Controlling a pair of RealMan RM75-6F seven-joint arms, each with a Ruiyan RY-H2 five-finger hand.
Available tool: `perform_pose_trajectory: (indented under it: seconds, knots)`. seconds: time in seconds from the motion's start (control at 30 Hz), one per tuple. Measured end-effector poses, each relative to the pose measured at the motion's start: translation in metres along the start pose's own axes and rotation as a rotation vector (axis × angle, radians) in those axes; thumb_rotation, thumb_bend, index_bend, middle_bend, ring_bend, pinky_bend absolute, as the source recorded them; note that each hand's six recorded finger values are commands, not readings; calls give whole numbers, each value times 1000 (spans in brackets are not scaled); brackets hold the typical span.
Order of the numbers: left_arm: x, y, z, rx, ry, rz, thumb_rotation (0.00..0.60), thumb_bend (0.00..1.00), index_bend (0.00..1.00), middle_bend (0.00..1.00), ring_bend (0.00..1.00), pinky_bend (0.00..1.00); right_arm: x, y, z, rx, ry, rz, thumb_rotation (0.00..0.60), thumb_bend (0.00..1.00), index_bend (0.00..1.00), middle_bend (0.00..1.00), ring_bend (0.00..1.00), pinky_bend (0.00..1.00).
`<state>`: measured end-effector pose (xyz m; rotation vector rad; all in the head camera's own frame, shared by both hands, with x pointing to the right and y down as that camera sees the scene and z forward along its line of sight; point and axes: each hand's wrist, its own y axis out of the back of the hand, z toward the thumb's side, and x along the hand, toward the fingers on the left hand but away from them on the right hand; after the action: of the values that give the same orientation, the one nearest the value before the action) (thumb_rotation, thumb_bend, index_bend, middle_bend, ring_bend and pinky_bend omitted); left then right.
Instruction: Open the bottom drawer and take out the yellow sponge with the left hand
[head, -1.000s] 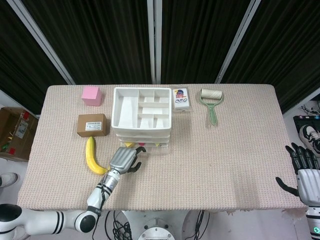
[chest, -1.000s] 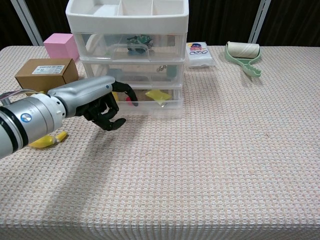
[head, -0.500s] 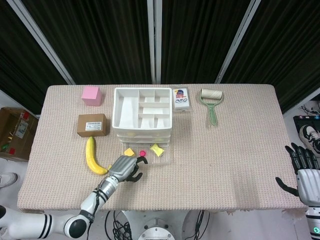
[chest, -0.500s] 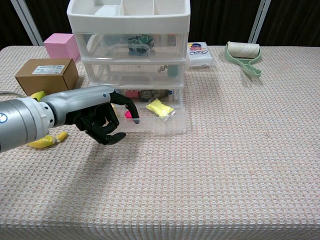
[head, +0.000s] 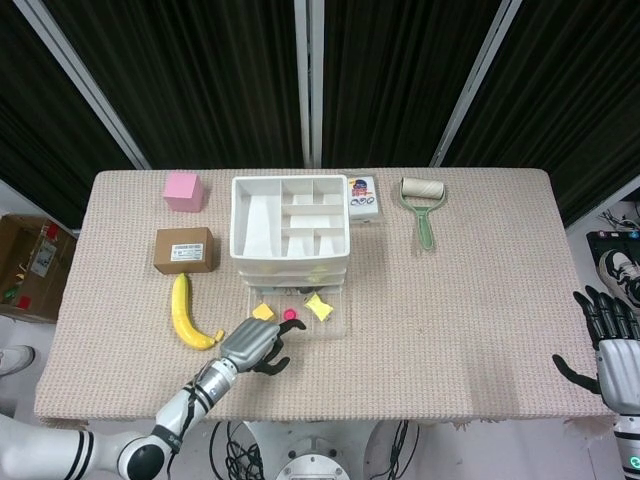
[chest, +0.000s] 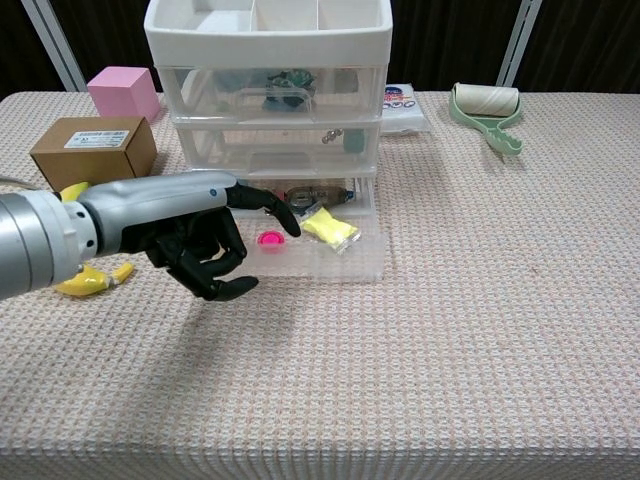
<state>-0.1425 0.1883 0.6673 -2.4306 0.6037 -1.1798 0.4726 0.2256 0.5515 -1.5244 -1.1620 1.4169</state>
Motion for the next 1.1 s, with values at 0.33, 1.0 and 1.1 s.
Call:
perform_pose_trajectory:
  seconds: [0.33,1.0,1.1]
  knots:
    - [-7,32,1,129,-9,87,600,358,209,828,957,1000,2,1,-1,-3,6,-4,600,120,0,0,0,0]
    - [32,47,-24,546,73,134,600,245,325,840,972,1000,7,0,-5,-7,0,-4,600,119,0,0,0,0]
    - [30,45,-22,563,68,118,600,245,320,837,971,1000,7,-1,-4,-8,1,-1,600,121,0,0,0,0]
